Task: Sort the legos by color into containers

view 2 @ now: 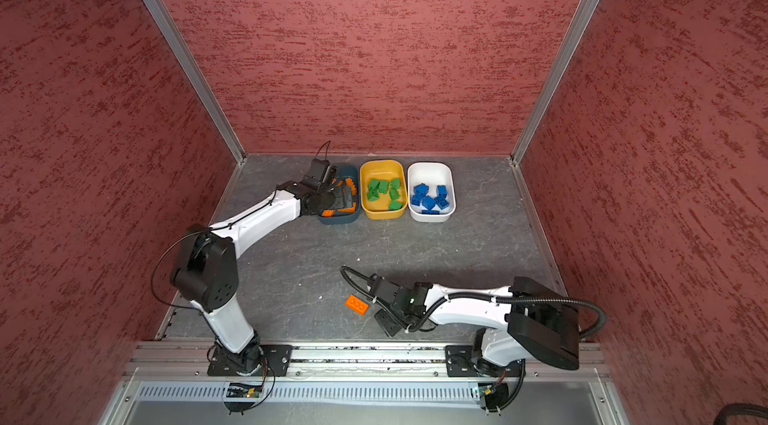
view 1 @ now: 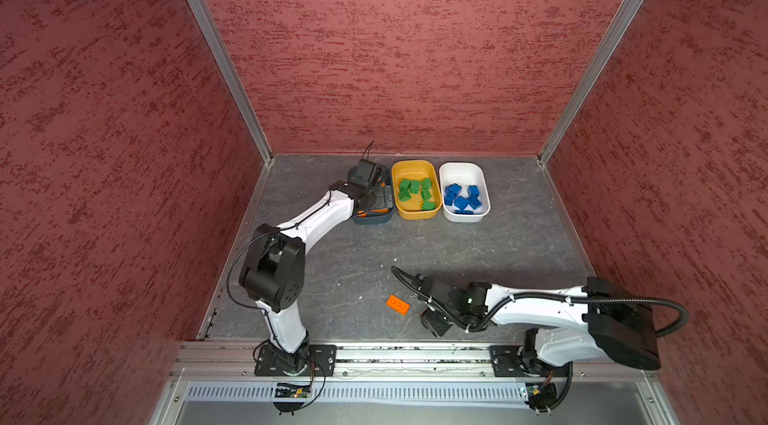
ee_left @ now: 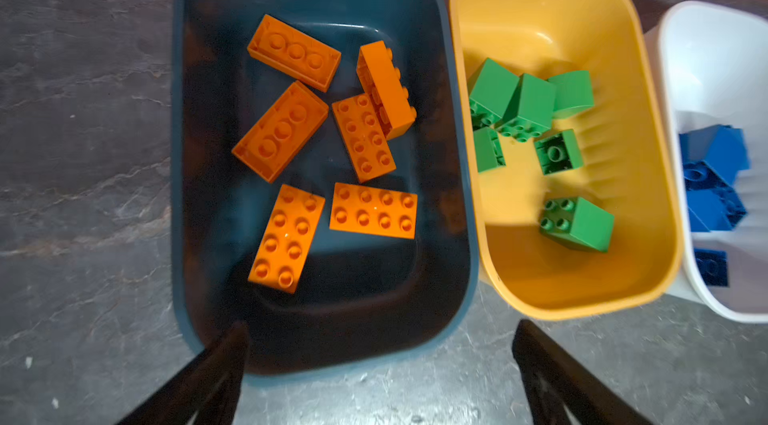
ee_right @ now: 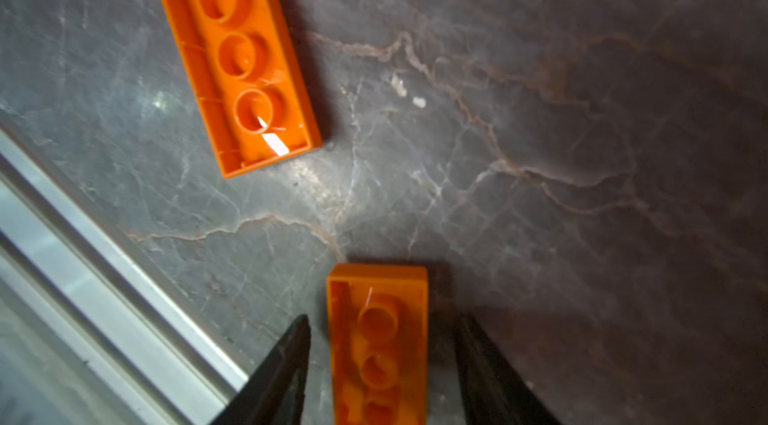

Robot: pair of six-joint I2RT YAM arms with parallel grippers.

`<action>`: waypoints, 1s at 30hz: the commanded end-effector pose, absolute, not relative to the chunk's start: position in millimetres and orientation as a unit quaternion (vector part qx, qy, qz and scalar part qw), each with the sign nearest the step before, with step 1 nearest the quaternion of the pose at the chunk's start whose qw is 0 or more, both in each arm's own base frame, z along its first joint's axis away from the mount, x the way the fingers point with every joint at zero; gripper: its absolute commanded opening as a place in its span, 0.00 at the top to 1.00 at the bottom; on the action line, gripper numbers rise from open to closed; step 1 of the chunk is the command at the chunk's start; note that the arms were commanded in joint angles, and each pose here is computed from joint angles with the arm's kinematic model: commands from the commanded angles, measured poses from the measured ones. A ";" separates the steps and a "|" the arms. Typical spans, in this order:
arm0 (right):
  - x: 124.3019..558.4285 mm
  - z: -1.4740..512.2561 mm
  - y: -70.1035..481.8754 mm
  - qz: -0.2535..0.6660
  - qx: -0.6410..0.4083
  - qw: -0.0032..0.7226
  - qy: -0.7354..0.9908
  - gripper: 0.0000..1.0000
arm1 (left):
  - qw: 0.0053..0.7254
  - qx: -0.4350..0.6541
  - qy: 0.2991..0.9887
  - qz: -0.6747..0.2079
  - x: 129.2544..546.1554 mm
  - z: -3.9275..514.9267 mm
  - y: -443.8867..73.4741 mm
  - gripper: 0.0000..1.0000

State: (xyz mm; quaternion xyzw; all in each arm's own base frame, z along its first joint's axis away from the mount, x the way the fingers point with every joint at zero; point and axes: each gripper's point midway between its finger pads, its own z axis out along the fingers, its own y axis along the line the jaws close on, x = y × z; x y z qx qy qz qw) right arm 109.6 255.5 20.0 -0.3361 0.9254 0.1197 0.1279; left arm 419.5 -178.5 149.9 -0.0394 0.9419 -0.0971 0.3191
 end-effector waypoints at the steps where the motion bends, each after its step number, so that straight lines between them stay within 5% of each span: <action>1: 124.3 21.5 237.4 0.062 -0.318 0.158 0.933 0.59 | 0.356 -0.047 0.926 -0.111 406.7 176.5 -166.1 0.00; 6: 142.1 43.3 252.9 0.089 -0.316 0.199 0.924 0.74 | 0.364 0.005 0.923 -0.123 363.9 176.1 -165.1 0.00; 17: 320.6 174.0 322.0 0.267 -0.242 0.405 0.840 0.72 | 0.384 0.215 0.887 -0.137 292.2 157.6 -215.9 0.00; 24: 419.0 182.7 380.1 0.275 -0.217 0.448 0.823 0.70 | 0.340 0.119 0.919 -0.161 278.0 140.3 -212.4 0.00; 28: 459.8 176.1 397.7 0.266 -0.187 0.467 0.822 0.60 | 0.296 0.062 0.939 -0.162 253.8 117.5 -210.8 0.00; 30: 468.8 173.8 408.3 0.267 -0.193 0.464 0.822 0.40 | 0.277 0.065 0.944 -0.166 231.5 106.3 -216.1 0.00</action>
